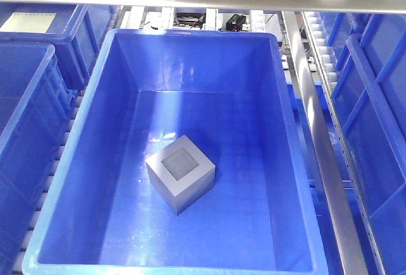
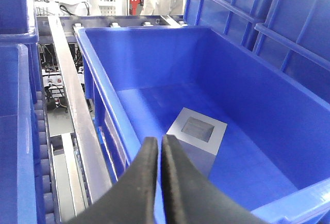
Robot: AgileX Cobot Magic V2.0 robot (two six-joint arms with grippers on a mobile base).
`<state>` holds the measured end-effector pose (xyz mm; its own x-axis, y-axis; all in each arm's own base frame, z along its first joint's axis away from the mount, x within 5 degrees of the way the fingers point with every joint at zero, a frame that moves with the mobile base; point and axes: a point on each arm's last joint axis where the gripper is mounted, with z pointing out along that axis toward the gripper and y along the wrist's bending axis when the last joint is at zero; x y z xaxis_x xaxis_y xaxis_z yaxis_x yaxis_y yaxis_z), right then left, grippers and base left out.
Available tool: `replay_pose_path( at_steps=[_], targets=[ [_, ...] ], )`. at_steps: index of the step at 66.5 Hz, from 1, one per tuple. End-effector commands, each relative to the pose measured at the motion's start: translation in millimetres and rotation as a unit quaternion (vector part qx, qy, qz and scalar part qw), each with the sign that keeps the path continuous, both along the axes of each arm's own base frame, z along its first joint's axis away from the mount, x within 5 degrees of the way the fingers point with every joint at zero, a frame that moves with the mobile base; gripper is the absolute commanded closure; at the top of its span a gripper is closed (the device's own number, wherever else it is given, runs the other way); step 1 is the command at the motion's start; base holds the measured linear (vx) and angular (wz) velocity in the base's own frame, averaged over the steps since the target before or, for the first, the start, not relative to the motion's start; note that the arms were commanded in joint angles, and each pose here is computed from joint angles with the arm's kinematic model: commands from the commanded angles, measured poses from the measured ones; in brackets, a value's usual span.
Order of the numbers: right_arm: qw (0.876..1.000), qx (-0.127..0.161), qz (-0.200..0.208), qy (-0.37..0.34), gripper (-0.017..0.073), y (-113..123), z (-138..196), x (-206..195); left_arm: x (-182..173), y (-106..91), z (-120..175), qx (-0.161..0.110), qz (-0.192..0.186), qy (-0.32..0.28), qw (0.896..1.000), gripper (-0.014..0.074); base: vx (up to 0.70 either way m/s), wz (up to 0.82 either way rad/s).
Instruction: Sort gray base to blue bin
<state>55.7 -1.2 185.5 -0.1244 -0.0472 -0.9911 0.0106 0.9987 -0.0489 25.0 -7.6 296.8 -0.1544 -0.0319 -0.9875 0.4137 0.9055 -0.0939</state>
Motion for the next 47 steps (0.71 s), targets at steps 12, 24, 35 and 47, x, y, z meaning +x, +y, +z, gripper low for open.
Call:
replay_pose_path(
  at_steps=[12,24,35,47],
  targets=[
    [0.999,-0.008,0.003,-0.036,0.0564,0.3,5.1,0.3,8.9,-4.1,6.4,-0.03,0.023,-0.094,0.995,0.0601,0.0,0.0],
    [0.999,-0.008,0.003,-0.037,0.0564,0.3,5.2,0.3,23.3,-2.4,-24.3,-0.025,0.108,-0.101,0.989,0.0602,0.0,0.0],
    [0.999,-0.008,0.003,-0.037,0.0564,0.3,5.2,0.3,32.7,2.9,-55.7,-0.023,0.176,-0.092,0.98,0.0602,0.0,0.0],
    [0.999,-0.008,0.003,-0.037,0.0564,0.3,5.2,0.3,35.6,7.1,-86.8,-0.02,0.215,-0.101,0.971,0.0602,0.0,0.0]
  ],
)
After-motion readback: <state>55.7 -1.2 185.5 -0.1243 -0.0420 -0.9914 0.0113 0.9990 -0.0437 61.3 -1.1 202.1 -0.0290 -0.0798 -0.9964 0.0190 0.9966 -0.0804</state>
